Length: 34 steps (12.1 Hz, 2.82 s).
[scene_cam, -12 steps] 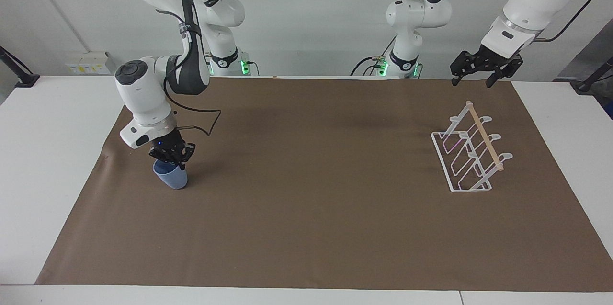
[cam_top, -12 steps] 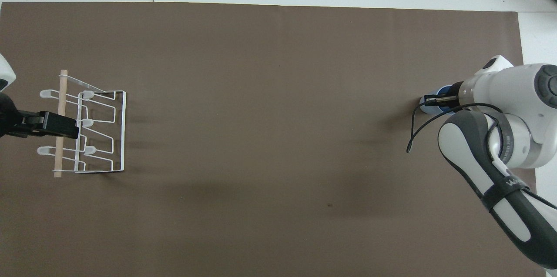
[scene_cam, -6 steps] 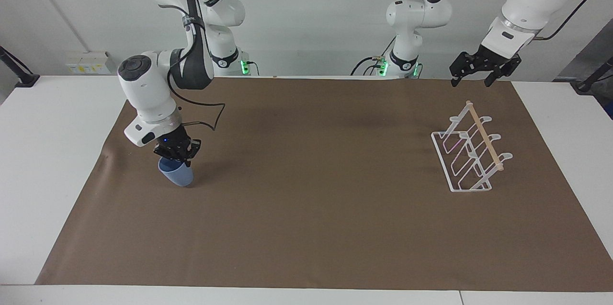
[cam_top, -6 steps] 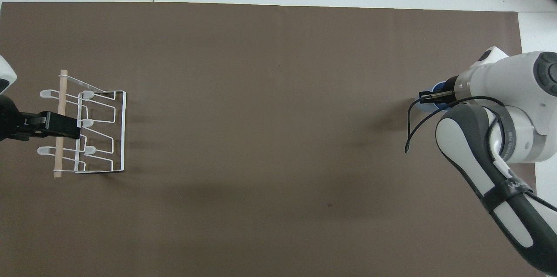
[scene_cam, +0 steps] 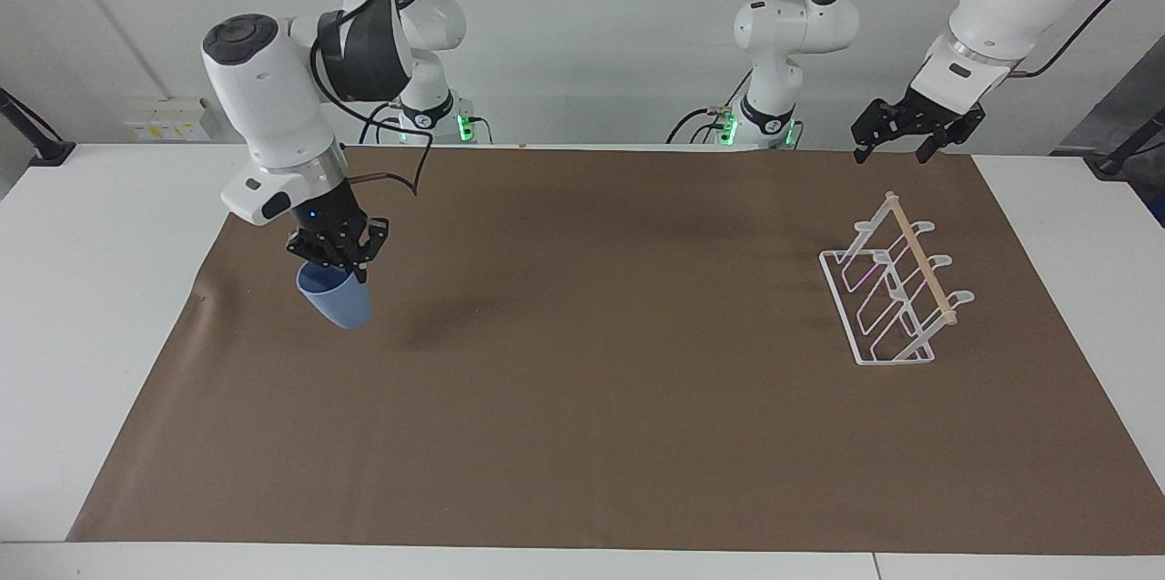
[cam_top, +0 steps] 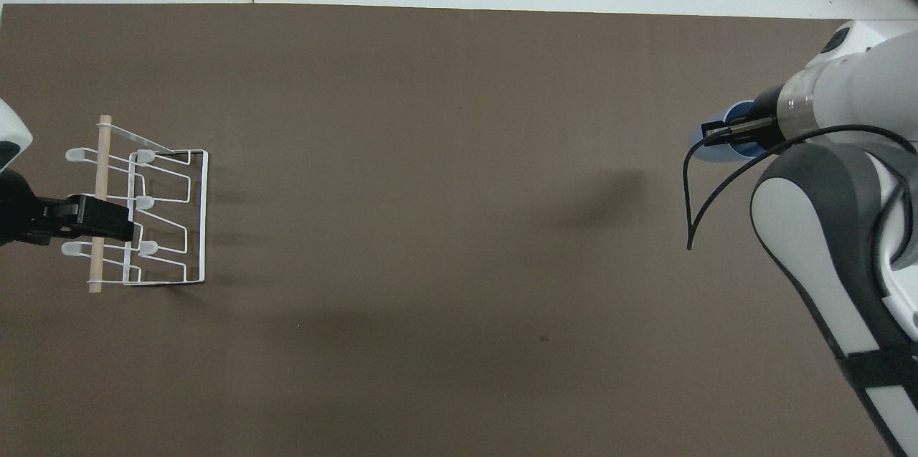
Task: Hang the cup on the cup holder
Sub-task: 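Lift the cup with the right gripper while the left gripper approaches, then grasp the cup's base with the left gripper from the right gripper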
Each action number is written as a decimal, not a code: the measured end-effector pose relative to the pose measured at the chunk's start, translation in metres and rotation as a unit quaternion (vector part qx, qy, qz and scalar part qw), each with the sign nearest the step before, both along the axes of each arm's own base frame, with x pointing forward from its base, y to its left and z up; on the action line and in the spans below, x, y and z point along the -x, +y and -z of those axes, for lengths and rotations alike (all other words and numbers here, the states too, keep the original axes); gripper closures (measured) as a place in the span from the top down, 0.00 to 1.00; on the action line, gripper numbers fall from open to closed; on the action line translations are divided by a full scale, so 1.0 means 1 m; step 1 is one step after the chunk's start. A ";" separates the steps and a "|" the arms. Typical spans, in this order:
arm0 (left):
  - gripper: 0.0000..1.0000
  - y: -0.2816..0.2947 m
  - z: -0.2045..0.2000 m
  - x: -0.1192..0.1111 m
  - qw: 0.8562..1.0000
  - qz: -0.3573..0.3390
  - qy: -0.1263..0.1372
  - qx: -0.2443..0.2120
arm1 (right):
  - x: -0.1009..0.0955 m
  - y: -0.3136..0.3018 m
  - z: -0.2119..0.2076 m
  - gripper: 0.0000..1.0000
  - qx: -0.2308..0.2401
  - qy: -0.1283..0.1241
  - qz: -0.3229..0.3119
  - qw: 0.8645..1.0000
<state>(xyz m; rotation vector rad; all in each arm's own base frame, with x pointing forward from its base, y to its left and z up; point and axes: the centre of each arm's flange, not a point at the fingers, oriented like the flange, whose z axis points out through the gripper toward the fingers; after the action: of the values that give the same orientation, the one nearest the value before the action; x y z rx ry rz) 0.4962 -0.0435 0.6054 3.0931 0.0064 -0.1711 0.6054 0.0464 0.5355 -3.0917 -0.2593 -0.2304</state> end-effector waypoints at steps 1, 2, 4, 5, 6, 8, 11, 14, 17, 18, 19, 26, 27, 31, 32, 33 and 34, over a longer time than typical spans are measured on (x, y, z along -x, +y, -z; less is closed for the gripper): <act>1.00 0.000 0.001 0.004 0.999 -0.028 0.015 0.013 | 0.003 0.008 -0.023 0.05 -0.001 0.000 -0.005 1.000; 1.00 0.002 0.001 0.007 0.997 -0.072 0.027 0.031 | 0.007 0.014 -0.041 0.05 -0.002 -0.001 -0.009 1.000; 1.00 0.001 -0.001 0.009 0.979 -0.193 0.048 0.054 | 0.015 0.025 -0.059 0.05 -0.024 -0.001 -0.010 1.000; 1.00 -0.006 -0.003 0.009 0.964 -0.251 0.061 0.065 | 0.017 0.030 -0.062 0.05 -0.046 0.002 -0.008 0.999; 1.00 -0.015 -0.004 0.010 0.945 -0.309 0.076 0.075 | 0.018 0.033 -0.062 0.05 -0.067 0.006 -0.007 0.998; 1.00 -0.028 -0.009 0.007 0.894 -0.419 0.112 0.114 | 0.019 0.046 -0.062 0.05 -0.110 0.012 -0.007 0.994; 1.00 -0.038 -0.015 0.000 0.815 -0.528 0.159 0.176 | 0.024 0.080 -0.063 0.05 -0.190 0.021 -0.017 0.981; 1.00 -0.045 -0.008 -0.001 0.747 -0.586 0.201 0.240 | 0.036 0.120 -0.049 0.05 -0.274 0.000 -0.014 0.962; 1.00 -0.046 -0.006 0.005 0.702 -0.620 0.226 0.267 | 0.062 0.171 -0.038 0.05 -0.344 -0.016 0.005 0.939; 1.00 -0.051 -0.007 0.007 0.700 -0.620 0.231 0.269 | 0.070 0.186 -0.039 0.05 -0.371 -0.024 0.015 0.928; 1.00 -0.061 -0.005 0.009 0.701 -0.619 0.232 0.268 | 0.077 0.199 -0.041 0.05 -0.390 -0.030 0.022 0.920; 1.00 -0.121 0.022 0.022 0.709 -0.591 0.205 0.326 | 0.128 0.296 -0.062 0.05 -0.490 -0.050 0.084 0.866; 1.00 -0.120 0.023 0.021 0.706 -0.588 0.208 0.337 | 0.132 0.301 -0.063 0.05 -0.492 -0.051 0.089 0.864; 1.00 -0.118 0.023 0.020 0.702 -0.587 0.210 0.344 | 0.139 0.311 -0.065 0.05 -0.497 -0.060 0.097 0.860; 1.00 -0.118 0.024 0.020 0.706 -0.582 0.206 0.346 | 0.138 0.310 -0.065 0.05 -0.496 -0.060 0.097 0.860; 1.00 -0.118 0.025 0.020 0.715 -0.571 0.199 0.350 | 0.138 0.310 -0.065 0.05 -0.496 -0.060 0.098 0.861; 1.00 -0.118 0.029 0.019 0.725 -0.559 0.193 0.352 | 0.138 0.310 -0.065 0.05 -0.496 -0.060 0.098 0.860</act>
<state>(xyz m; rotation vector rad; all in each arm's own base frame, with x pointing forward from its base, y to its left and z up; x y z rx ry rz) 0.4772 -0.1615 0.5760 1.7846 1.3783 -0.5605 0.4673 0.3560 0.6004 -2.0639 0.1491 -0.4029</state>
